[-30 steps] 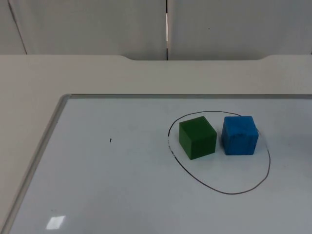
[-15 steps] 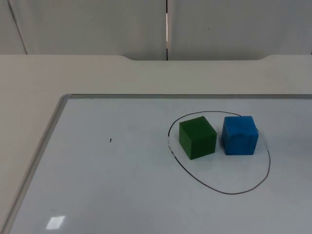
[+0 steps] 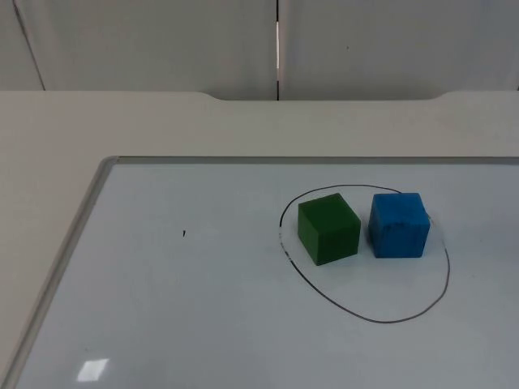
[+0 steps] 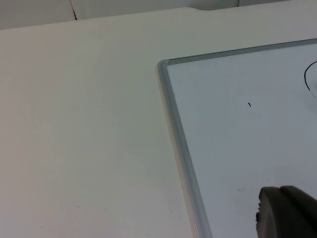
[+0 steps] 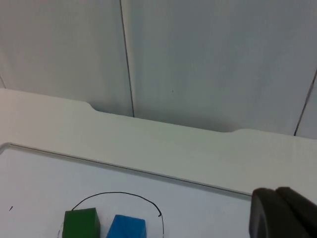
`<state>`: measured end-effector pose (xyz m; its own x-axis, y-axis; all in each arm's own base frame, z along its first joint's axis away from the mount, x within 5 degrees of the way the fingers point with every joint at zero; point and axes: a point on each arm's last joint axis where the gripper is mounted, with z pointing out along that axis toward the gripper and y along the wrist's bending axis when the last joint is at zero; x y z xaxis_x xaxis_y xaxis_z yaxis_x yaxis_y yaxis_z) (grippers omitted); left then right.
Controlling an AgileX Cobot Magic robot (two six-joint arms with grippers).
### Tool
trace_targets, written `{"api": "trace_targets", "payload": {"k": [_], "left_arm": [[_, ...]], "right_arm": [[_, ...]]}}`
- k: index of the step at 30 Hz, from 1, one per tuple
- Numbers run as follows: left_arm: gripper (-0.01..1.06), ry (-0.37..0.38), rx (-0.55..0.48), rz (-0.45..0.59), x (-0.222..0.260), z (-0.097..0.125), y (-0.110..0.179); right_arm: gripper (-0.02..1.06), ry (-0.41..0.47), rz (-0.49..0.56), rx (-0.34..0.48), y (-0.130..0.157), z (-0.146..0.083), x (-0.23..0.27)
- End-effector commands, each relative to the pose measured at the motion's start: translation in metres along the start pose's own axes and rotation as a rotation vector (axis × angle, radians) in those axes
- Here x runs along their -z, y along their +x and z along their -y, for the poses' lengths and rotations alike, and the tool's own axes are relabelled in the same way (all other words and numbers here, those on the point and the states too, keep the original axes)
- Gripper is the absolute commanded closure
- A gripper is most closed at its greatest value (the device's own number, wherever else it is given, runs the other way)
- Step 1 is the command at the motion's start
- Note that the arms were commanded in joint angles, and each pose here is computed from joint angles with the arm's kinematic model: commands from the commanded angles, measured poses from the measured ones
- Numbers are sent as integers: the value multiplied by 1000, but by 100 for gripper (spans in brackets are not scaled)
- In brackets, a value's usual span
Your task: Push the two cubes into the marked area.
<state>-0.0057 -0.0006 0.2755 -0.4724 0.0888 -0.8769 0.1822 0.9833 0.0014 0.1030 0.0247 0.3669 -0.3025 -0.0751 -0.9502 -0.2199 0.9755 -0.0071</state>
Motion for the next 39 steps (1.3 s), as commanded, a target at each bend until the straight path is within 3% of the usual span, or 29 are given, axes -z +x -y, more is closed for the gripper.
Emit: {"api": "trace_targets", "payload": {"k": [1,14,39], "left_arm": [[105,-8,6,8,-1,0,0],[105,-8,6,8,-1,0,0],[105,-8,6,8,-1,0,0]], "right_arm": [[105,2,5,-3,10,1,8],[105,-13,33,-46,41,3,47],[105,-15,-53,-45,82,6,79]]}}
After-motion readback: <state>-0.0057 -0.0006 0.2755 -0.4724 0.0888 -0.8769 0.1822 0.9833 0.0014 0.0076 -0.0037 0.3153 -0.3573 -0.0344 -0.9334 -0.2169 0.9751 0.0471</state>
